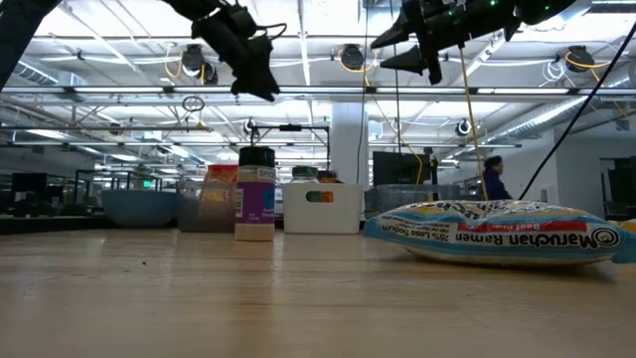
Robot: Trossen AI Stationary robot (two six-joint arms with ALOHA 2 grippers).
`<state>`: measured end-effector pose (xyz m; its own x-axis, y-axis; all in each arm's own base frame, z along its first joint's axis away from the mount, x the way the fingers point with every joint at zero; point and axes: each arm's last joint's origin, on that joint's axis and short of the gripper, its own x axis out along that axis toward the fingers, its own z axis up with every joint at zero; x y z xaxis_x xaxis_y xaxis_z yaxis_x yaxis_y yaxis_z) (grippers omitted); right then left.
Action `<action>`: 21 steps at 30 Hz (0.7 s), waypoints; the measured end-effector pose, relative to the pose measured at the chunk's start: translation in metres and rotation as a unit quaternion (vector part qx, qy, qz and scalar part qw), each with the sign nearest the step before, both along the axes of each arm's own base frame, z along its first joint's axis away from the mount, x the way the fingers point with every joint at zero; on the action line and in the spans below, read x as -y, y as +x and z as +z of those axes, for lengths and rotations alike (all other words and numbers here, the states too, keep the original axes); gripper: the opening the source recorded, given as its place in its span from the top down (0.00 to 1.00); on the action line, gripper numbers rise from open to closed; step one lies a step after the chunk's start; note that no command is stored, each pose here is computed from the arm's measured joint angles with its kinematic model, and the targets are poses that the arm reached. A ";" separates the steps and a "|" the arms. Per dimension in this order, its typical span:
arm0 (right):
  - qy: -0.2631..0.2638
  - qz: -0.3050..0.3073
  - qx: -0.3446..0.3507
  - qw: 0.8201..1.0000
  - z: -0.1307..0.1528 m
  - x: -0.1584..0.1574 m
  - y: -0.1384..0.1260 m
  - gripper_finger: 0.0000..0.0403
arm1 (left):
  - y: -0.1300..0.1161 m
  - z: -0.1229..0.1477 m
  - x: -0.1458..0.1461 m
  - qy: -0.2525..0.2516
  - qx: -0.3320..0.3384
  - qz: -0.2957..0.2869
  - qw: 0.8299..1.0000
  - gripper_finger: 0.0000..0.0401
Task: Pick & Place Food Item
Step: Put the blue noodle pack into the left black bin
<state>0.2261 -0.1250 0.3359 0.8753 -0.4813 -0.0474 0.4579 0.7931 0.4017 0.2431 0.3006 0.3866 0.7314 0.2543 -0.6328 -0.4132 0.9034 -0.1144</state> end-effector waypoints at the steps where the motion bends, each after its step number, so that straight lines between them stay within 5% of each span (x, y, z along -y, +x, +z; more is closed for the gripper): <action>1: -0.005 0.000 0.000 1.000 0.000 0.000 0.000 0.47 | 0.003 0.003 0.002 0.001 0.004 -0.002 1.000 0.54; 8: -0.009 0.006 0.010 1.000 0.003 0.000 0.000 0.47 | 0.018 0.009 0.028 -0.067 0.020 -0.018 0.997 0.54; 21: -0.011 0.157 0.011 0.987 0.003 -0.009 0.003 0.47 | 0.004 0.056 0.138 -0.126 0.001 -0.118 0.985 0.54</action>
<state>0.2293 -0.1162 0.3385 0.9822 -0.1865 -0.0200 0.1795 0.9034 0.3896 0.2471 0.1629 0.4423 0.7526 -0.0872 -0.6527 -0.1954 0.9170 -0.3478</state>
